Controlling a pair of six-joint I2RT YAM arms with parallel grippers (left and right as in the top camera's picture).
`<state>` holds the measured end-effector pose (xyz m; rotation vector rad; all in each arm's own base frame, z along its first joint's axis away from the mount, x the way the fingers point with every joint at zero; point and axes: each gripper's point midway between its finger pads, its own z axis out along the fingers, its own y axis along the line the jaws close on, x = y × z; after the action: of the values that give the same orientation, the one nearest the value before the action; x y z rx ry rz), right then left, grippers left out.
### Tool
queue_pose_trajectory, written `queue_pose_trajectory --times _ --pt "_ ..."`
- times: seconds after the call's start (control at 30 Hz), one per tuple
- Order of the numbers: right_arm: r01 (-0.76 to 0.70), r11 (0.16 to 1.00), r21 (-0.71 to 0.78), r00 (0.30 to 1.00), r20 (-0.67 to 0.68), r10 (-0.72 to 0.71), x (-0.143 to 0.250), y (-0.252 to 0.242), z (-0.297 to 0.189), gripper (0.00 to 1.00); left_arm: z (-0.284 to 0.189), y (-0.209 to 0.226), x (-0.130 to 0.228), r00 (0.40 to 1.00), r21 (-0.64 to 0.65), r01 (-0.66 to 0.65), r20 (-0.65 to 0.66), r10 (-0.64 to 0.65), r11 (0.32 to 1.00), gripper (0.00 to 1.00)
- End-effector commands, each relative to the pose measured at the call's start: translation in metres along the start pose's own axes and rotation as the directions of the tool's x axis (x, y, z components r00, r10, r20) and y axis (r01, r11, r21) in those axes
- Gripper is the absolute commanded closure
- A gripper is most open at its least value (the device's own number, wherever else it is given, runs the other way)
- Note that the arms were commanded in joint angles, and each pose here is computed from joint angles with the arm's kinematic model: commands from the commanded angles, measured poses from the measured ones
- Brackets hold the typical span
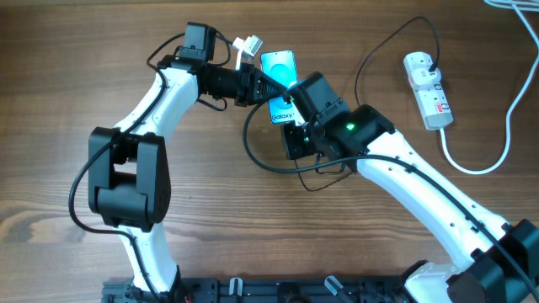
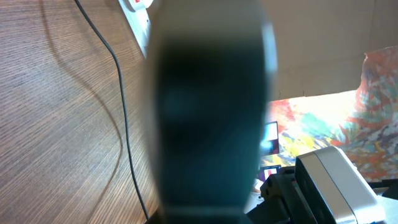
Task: Plug charger to phone and switch on socket
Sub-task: 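Hold the plug seated in the port while the left gripper holds the phone, then open the right gripper off the plug and lower the phone with the left gripper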
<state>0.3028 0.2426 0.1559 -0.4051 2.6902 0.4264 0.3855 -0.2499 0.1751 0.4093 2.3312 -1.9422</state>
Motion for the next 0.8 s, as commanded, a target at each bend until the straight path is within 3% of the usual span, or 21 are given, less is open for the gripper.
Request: queue_pose_trajectory --times 0.0,0.17,0.23,0.57,0.67,0.77 --pt "-0.005 0.999 0.050 0.987 0.162 -0.004 -0.048 -0.010 -0.018 0.92 0.012 -0.024 0.015 0.999 0.073 -0.011 -0.051 0.014 0.997 0.96" --pt "0.004 0.999 0.052 0.985 0.170 -0.013 -0.053 -0.008 -0.028 0.91 0.012 -0.024 0.015 0.999 0.073 -0.011 -0.051 0.015 0.997 0.96" --pt "0.006 0.999 0.054 0.987 0.159 -0.014 -0.052 -0.008 -0.030 0.83 0.012 -0.022 0.014 0.999 0.063 -0.011 -0.048 0.014 0.998 0.96" --pt "0.022 1.000 0.007 0.996 0.092 -0.022 -0.042 0.003 -0.047 0.73 0.012 -0.017 0.013 0.999 0.037 -0.019 -0.041 0.021 0.999 0.96" --pt "0.015 1.000 0.008 0.998 0.066 -0.015 -0.035 0.002 -0.052 0.60 0.012 -0.014 0.012 0.999 0.014 -0.020 -0.037 0.020 1.000 0.96" --pt "-0.022 0.999 0.025 0.999 0.040 0.021 -0.026 -0.002 -0.057 0.40 0.012 -0.009 0.011 0.999 -0.013 -0.019 -0.033 0.018 1.000 0.96"
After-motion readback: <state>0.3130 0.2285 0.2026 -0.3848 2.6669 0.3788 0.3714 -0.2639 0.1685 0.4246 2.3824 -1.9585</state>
